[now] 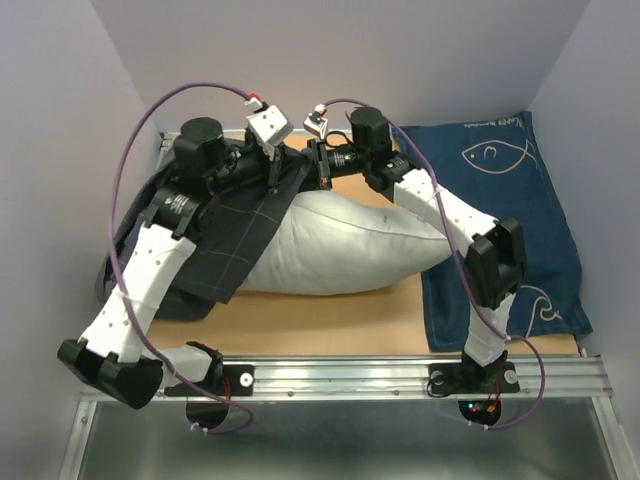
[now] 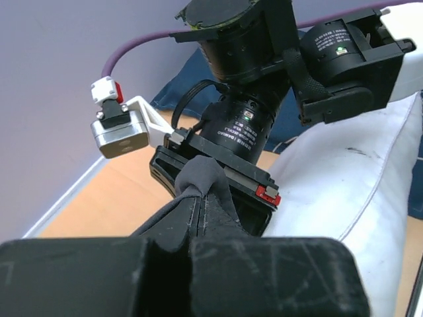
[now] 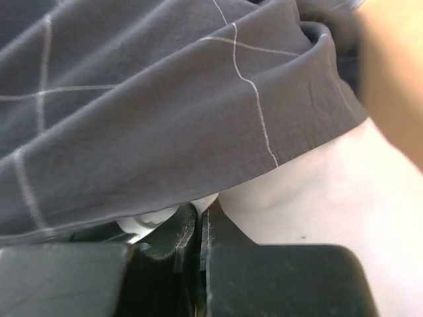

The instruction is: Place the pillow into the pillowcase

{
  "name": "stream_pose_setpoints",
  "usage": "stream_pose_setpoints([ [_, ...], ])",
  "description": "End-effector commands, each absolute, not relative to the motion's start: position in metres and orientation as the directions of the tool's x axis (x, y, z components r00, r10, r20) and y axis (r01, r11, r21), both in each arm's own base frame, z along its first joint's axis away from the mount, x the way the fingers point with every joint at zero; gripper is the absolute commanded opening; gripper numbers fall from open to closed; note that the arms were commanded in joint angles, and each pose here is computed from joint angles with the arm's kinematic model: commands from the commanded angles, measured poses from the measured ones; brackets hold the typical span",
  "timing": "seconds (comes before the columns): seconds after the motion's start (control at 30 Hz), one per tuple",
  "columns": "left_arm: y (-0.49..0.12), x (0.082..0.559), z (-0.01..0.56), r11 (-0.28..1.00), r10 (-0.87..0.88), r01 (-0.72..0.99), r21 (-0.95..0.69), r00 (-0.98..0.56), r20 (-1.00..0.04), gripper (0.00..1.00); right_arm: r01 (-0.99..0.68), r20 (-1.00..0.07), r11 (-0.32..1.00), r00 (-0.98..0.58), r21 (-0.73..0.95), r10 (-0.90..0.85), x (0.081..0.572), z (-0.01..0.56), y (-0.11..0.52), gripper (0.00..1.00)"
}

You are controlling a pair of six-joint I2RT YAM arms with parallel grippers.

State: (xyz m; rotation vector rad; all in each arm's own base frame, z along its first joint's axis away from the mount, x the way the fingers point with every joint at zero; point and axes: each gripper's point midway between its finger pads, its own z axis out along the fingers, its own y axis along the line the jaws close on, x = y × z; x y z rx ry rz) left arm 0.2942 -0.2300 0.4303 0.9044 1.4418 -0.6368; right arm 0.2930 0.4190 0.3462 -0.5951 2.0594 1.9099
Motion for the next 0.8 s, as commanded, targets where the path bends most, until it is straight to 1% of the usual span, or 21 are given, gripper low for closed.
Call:
stream_pose_setpoints([
  [0.0,-0.254,0.331,0.353,0.519,0.186,0.854,0.042,-0.065,-0.980,0.00,-0.331,-0.326,0.168,-0.944,0.929,-0.061,0.351,0.259,0.400,0.01],
  [0.07,-0.258,0.348,0.308,0.538,0.224,0.842,-0.030,-0.178,-0.958,0.00,-0.280,-0.287,0.241,-0.958,0.929,-0.004,0.376,0.222,0.384,0.01],
  [0.13,-0.260,0.354,0.279,0.532,0.240,0.843,-0.085,-0.246,-0.939,0.00,-0.258,-0.268,0.290,-0.963,0.922,-0.006,0.384,0.184,0.379,0.01],
  [0.17,-0.262,0.360,0.260,0.540,0.253,0.835,-0.105,-0.281,-0.926,0.00,-0.292,-0.309,0.315,-0.951,0.903,0.003,0.391,0.175,0.375,0.00],
  [0.2,-0.263,0.364,0.256,0.541,0.254,0.834,-0.109,-0.286,-0.924,0.00,-0.297,-0.318,0.338,-0.948,0.893,0.005,0.396,0.162,0.374,0.12],
  [0.27,-0.264,0.377,0.250,0.558,0.266,0.825,-0.090,-0.281,-0.922,0.00,-0.333,-0.366,0.389,-0.930,0.859,0.014,0.415,0.150,0.367,0.31],
  [0.33,-0.259,0.387,0.255,0.576,0.255,0.813,-0.088,-0.280,-0.925,0.00,-0.337,-0.399,0.450,-0.916,0.827,0.049,0.438,0.149,0.351,0.48],
  [0.37,-0.256,0.392,0.265,0.585,0.244,0.807,-0.081,-0.270,-0.932,0.02,-0.400,-0.467,0.464,-0.884,0.790,0.034,0.448,0.163,0.345,0.54],
  [0.4,-0.251,0.397,0.271,0.604,0.240,0.794,-0.068,-0.263,-0.935,0.07,-0.417,-0.501,0.501,-0.865,0.758,0.037,0.458,0.165,0.335,0.65],
  [0.43,-0.245,0.399,0.274,0.619,0.244,0.782,-0.068,-0.274,-0.931,0.14,-0.444,-0.544,0.535,-0.838,0.719,0.036,0.468,0.171,0.326,0.70],
  [0.47,-0.235,0.403,0.292,0.637,0.238,0.770,-0.038,-0.243,-0.940,0.30,-0.477,-0.607,0.611,-0.794,0.632,0.008,0.480,0.170,0.305,0.75],
  [0.5,-0.227,0.405,0.297,0.663,0.242,0.748,-0.023,-0.243,-0.939,0.38,-0.505,-0.662,0.644,-0.749,0.575,0.004,0.491,0.185,0.295,0.81],
  [0.53,-0.217,0.405,0.301,0.689,0.248,0.725,-0.010,-0.249,-0.936,0.45,-0.516,-0.693,0.674,-0.720,0.528,-0.009,0.497,0.189,0.285,0.82],
  [0.57,-0.206,0.399,0.313,0.711,0.249,0.703,0.022,-0.222,-0.943,0.57,-0.535,-0.750,0.722,-0.661,0.438,-0.036,0.506,0.201,0.266,0.83],
  [0.6,-0.196,0.398,0.315,0.739,0.266,0.672,0.053,-0.218,-0.939,0.61,-0.544,-0.775,0.741,-0.630,0.394,-0.051,0.510,0.208,0.257,0.85],
  [0.63,-0.186,0.386,0.319,0.750,0.279,0.656,0.084,-0.199,-0.939,0.69,-0.558,-0.815,0.768,-0.574,0.316,-0.081,0.513,0.223,0.242,0.85],
  [0.67,-0.180,0.382,0.322,0.764,0.282,0.637,0.101,-0.189,-0.941,0.74,-0.557,-0.831,0.784,-0.547,0.274,-0.098,0.515,0.228,0.235,0.86],
  [0.7,-0.170,0.381,0.323,0.793,0.286,0.597,0.120,-0.192,-0.939,0.84,-0.553,-0.844,0.800,-0.523,0.231,-0.118,0.518,0.232,0.227,0.89],
  [0.73,-0.165,0.376,0.323,0.806,0.287,0.579,0.122,-0.202,-0.936,0.98,-0.553,-0.855,0.813,-0.497,0.182,-0.146,0.519,0.235,0.220,0.90],
  [0.77,-0.159,0.370,0.326,0.818,0.283,0.561,0.126,-0.203,-0.937,0.99,-0.522,-0.865,0.844,-0.474,0.123,-0.167,0.526,0.237,0.206,0.93],
])
